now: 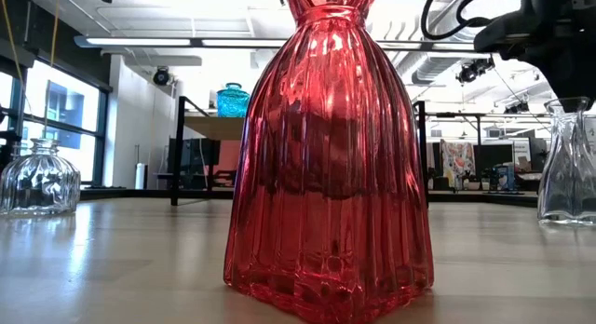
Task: Sort vases onto shelf
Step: Put the right transparent vase on the shelf aligned with the other transparent vase
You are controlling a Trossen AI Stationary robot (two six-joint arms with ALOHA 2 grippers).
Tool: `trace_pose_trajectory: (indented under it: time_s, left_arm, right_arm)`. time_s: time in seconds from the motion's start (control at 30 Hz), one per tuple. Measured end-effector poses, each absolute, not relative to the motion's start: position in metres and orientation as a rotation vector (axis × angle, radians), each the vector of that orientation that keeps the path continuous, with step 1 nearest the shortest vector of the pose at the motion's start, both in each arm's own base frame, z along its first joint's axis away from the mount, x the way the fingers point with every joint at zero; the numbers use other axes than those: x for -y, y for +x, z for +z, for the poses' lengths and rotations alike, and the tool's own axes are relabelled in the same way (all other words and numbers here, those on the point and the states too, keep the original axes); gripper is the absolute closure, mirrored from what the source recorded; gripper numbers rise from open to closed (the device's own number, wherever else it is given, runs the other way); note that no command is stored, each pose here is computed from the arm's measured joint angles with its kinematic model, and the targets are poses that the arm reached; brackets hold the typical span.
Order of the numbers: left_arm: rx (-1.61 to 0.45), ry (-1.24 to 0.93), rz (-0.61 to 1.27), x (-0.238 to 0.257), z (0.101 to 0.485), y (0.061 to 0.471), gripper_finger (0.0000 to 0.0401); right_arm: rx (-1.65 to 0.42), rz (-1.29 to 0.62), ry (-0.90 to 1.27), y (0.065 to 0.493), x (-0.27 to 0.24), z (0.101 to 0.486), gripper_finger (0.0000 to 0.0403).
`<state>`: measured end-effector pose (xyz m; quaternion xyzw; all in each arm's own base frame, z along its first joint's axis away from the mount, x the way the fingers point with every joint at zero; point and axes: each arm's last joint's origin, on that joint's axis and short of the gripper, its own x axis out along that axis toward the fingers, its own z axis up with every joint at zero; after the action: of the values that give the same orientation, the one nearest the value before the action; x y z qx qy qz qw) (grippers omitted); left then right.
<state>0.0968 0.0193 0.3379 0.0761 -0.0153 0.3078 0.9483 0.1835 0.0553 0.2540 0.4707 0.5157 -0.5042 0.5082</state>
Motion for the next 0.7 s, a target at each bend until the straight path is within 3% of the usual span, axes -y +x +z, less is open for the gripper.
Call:
trace_pose_trajectory:
  time_s: [0.1, 0.7]
  left_arm:
    - [0.031, 0.155, 0.627, -0.019, 0.338, 0.097, 0.0336]
    - [-0.053, 0.13, 0.64, -0.02, 0.329, 0.112, 0.0323]
  right_arm:
    - [-1.24, -1.214, 1.135, 0.183, -0.055, 0.254, 0.0397]
    - [-1.199, -1.133, 1.202, 0.191, -0.058, 0.271, 0.0402]
